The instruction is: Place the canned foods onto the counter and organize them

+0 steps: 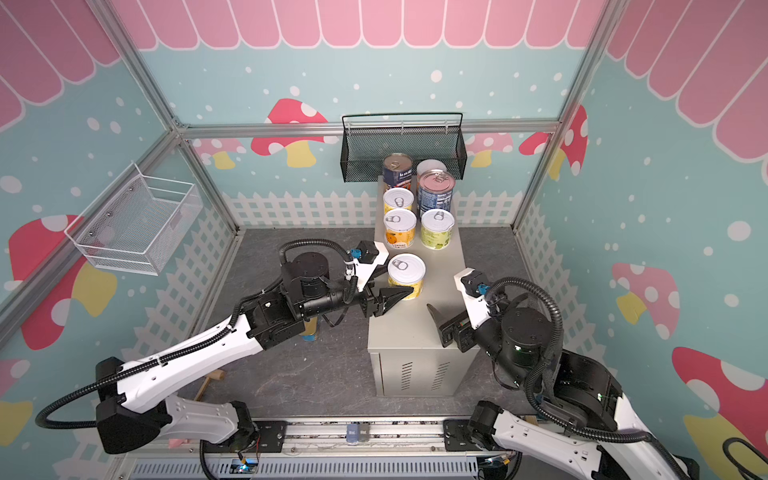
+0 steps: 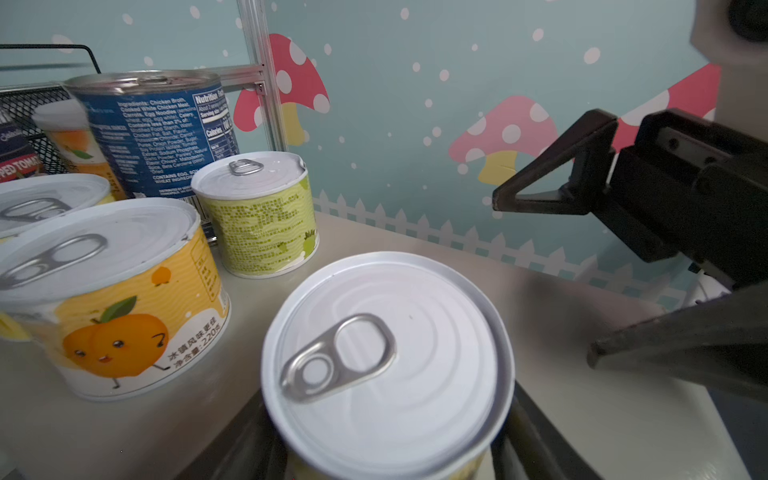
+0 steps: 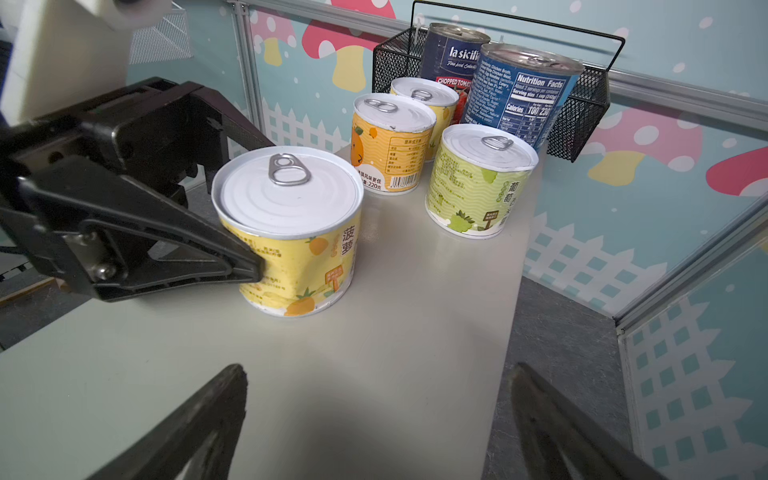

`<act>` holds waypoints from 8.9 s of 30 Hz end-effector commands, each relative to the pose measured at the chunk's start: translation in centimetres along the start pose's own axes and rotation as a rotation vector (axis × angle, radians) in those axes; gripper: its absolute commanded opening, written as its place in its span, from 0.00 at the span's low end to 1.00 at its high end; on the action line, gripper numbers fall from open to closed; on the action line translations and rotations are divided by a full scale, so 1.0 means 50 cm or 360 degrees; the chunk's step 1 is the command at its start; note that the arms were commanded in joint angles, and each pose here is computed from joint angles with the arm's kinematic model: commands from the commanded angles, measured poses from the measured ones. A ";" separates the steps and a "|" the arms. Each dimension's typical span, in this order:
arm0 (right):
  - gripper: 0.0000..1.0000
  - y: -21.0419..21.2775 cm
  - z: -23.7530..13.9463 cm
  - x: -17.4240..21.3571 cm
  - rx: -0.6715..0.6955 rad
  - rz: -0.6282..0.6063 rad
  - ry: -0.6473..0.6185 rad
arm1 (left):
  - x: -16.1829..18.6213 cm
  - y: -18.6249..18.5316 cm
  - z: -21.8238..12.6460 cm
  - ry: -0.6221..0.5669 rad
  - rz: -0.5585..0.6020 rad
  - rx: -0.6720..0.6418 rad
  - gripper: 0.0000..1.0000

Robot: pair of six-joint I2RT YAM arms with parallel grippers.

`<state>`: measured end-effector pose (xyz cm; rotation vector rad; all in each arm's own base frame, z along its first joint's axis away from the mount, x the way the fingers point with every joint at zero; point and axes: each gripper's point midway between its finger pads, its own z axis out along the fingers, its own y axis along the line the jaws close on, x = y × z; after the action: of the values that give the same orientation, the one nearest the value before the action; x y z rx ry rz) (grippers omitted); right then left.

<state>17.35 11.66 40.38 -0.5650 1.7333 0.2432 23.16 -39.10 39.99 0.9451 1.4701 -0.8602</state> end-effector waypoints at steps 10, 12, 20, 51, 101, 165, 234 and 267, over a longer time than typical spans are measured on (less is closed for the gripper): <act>1.00 -0.007 -0.006 0.002 0.0018 0.0029 -0.0020 | 0.047 0.051 0.022 0.0043 0.0090 -0.0193 0.64; 0.99 -0.007 -0.006 0.006 0.0021 0.0032 -0.0010 | 0.051 0.056 0.023 0.0042 0.0088 -0.0207 0.65; 0.99 -0.009 -0.010 0.007 0.0017 0.0047 -0.0014 | 0.063 0.079 0.026 0.0052 0.0064 -0.0221 0.65; 0.99 -0.012 -0.008 0.009 0.0039 0.0044 -0.0010 | 0.095 0.100 0.045 0.0111 0.0015 -0.0202 0.67; 1.00 -0.022 0.074 0.054 0.0304 0.0026 0.0143 | 0.095 0.203 -0.078 0.0244 -0.0049 -0.0718 0.99; 0.99 -0.093 0.181 -0.060 0.0094 0.0035 -0.0067 | 0.099 0.213 -0.056 0.0246 -0.0070 -0.0662 0.99; 0.99 -0.117 0.066 0.008 0.0266 0.0015 0.0122 | 0.104 0.269 -0.194 0.0319 -0.0218 -0.0900 0.99; 1.00 0.124 0.011 -0.063 -0.0946 -0.0097 0.0022 | 0.631 0.403 -0.365 0.1337 -0.1256 -0.1623 0.99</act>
<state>16.26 17.07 41.94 -0.9932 1.6769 0.6408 32.44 -11.86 11.21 -0.0818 2.6867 -0.0809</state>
